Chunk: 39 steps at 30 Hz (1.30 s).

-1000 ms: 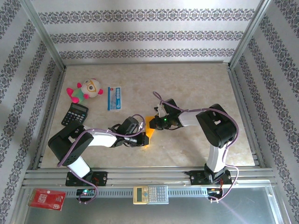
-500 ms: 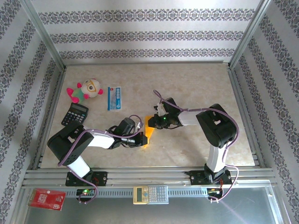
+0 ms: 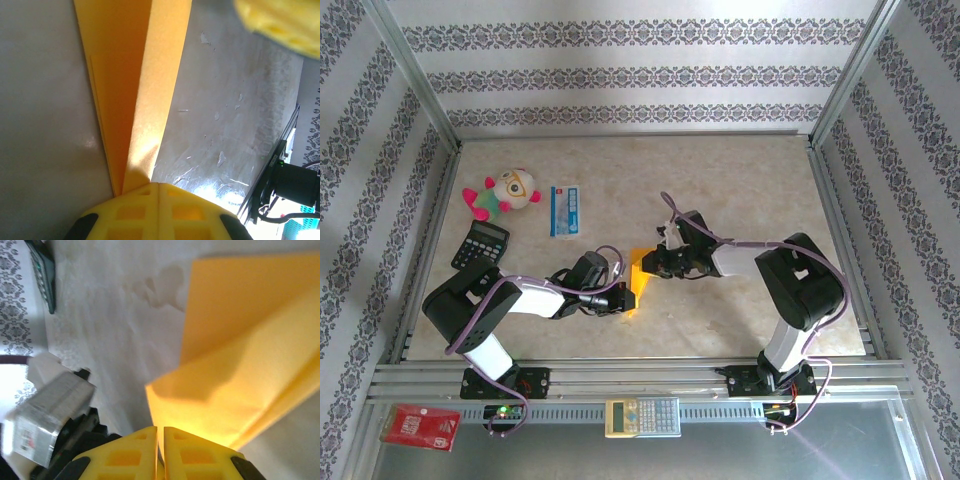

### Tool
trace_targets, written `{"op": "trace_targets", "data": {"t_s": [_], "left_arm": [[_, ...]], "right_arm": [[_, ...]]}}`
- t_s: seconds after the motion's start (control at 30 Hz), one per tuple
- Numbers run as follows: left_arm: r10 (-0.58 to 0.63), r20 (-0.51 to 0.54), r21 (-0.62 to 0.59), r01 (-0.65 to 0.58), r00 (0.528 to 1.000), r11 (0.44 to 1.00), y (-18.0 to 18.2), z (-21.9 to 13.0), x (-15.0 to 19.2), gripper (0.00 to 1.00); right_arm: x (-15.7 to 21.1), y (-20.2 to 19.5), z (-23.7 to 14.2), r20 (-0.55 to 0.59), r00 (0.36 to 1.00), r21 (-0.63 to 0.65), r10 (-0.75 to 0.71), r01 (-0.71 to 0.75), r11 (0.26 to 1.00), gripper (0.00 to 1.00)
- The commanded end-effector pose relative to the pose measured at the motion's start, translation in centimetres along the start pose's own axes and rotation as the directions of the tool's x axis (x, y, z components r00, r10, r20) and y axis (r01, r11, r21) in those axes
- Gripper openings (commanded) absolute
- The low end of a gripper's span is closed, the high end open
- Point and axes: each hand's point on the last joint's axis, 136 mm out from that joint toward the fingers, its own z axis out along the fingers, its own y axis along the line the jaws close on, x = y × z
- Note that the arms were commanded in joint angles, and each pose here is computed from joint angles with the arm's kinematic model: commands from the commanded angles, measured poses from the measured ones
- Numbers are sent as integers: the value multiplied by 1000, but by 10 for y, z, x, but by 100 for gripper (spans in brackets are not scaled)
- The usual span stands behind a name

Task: Fold a paper plane with a square sheet of paper (pick it up from the middle)
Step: Fold the wing for the fifth time at the center of the table.

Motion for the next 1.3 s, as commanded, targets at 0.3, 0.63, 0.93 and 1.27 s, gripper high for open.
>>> {"op": "trace_targets", "data": {"t_s": [0.3,0.63,0.93,1.27], "left_arm": [[-143,-114,-200,118,983,973,60,-2,41,0],[-144,-129,-225,112,981,968,66,-2,45,0],[-163,-153,-265,118,975,957,77,-3,53,0],[-165,-180,-269,113,970,956,80,-4,59,0]], "right_arm": [[26,7,15,-27,999,-40,19,-20,999,11],[14,-13,25,-25,998,13,55,-54,998,10],[6,-43,21,-4,994,68,106,-106,992,9],[-16,-57,10,33,992,111,123,-126,986,9]]}}
